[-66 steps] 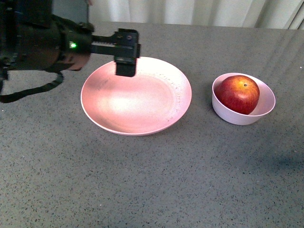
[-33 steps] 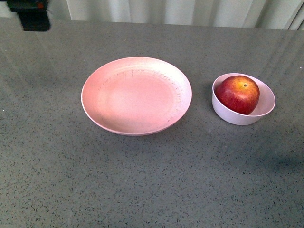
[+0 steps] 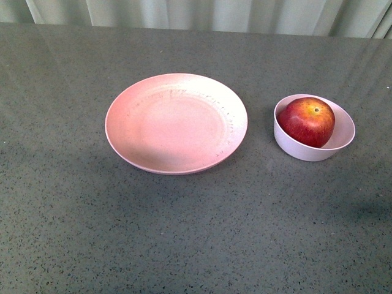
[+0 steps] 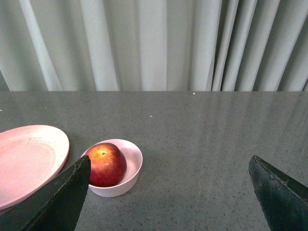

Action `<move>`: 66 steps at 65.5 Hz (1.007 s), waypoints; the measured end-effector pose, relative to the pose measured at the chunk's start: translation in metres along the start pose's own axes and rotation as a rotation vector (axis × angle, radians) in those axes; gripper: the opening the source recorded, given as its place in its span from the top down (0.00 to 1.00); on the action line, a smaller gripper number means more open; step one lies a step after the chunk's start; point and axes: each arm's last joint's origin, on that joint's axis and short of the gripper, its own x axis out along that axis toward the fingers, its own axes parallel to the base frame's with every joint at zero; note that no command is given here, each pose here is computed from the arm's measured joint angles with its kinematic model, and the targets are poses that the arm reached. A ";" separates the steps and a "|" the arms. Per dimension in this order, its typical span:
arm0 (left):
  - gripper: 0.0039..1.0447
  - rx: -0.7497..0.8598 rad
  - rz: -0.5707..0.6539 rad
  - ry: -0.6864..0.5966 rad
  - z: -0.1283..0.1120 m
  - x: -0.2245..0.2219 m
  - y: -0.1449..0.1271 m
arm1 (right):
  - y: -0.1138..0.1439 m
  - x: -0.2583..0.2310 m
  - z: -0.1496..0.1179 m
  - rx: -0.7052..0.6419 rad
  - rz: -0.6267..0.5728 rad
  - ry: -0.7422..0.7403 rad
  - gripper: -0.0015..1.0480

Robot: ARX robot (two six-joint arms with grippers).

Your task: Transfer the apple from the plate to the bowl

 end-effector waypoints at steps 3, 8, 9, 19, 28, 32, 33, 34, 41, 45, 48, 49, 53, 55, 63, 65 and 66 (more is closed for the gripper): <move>0.99 0.000 -0.003 0.000 0.000 -0.005 0.001 | 0.000 0.000 0.000 0.000 0.000 0.000 0.09; 0.99 0.000 -0.018 0.005 -0.001 -0.011 0.006 | 0.000 0.000 0.000 0.000 0.000 0.000 0.09; 0.99 0.001 -0.027 0.006 -0.001 -0.013 0.008 | 0.000 0.000 0.000 0.000 0.000 0.000 0.09; 0.99 0.001 -0.004 0.000 0.001 -0.027 0.014 | 0.000 0.000 0.000 0.000 0.001 0.000 0.09; 0.99 0.001 -0.003 -0.001 0.001 -0.036 0.014 | 0.000 0.000 0.000 0.000 0.000 0.000 0.09; 0.99 0.002 -0.004 -0.003 0.002 -0.040 0.014 | 0.000 0.000 0.000 0.000 0.000 0.000 0.09; 0.99 0.002 -0.004 -0.004 0.002 -0.040 0.014 | 0.000 0.000 0.000 0.000 0.000 0.000 0.09; 0.99 0.002 -0.003 -0.006 0.003 -0.041 0.014 | 0.000 0.000 0.000 0.000 0.000 0.000 0.09; 0.99 0.002 -0.003 -0.012 0.004 -0.046 0.014 | 0.000 0.000 0.000 0.000 0.000 0.000 0.09; 0.99 0.002 -0.003 -0.017 0.006 -0.048 0.014 | 0.000 0.000 0.000 0.000 0.000 0.000 0.09; 0.99 0.002 -0.004 -0.019 0.006 -0.050 0.014 | 0.000 0.000 0.000 0.000 0.000 0.000 0.09; 0.99 0.002 -0.004 -0.019 0.006 -0.051 0.014 | 0.000 0.000 0.000 0.000 0.000 0.000 0.09; 0.99 0.002 -0.004 -0.021 0.007 -0.053 0.014 | 0.000 0.000 0.000 0.000 0.000 0.000 0.09; 0.99 0.002 -0.004 -0.022 0.007 -0.054 0.014 | 0.000 0.000 0.000 0.000 0.000 0.000 0.09; 0.99 0.002 -0.004 -0.025 0.008 -0.058 0.014 | 0.000 0.000 0.000 0.000 0.000 0.000 0.09; 0.99 0.002 -0.004 -0.026 0.008 -0.059 0.014 | 0.000 0.000 0.000 0.000 0.000 0.000 0.09; 0.99 0.002 -0.003 -0.027 0.008 -0.059 0.014 | 0.000 0.000 0.000 0.000 0.000 0.000 0.09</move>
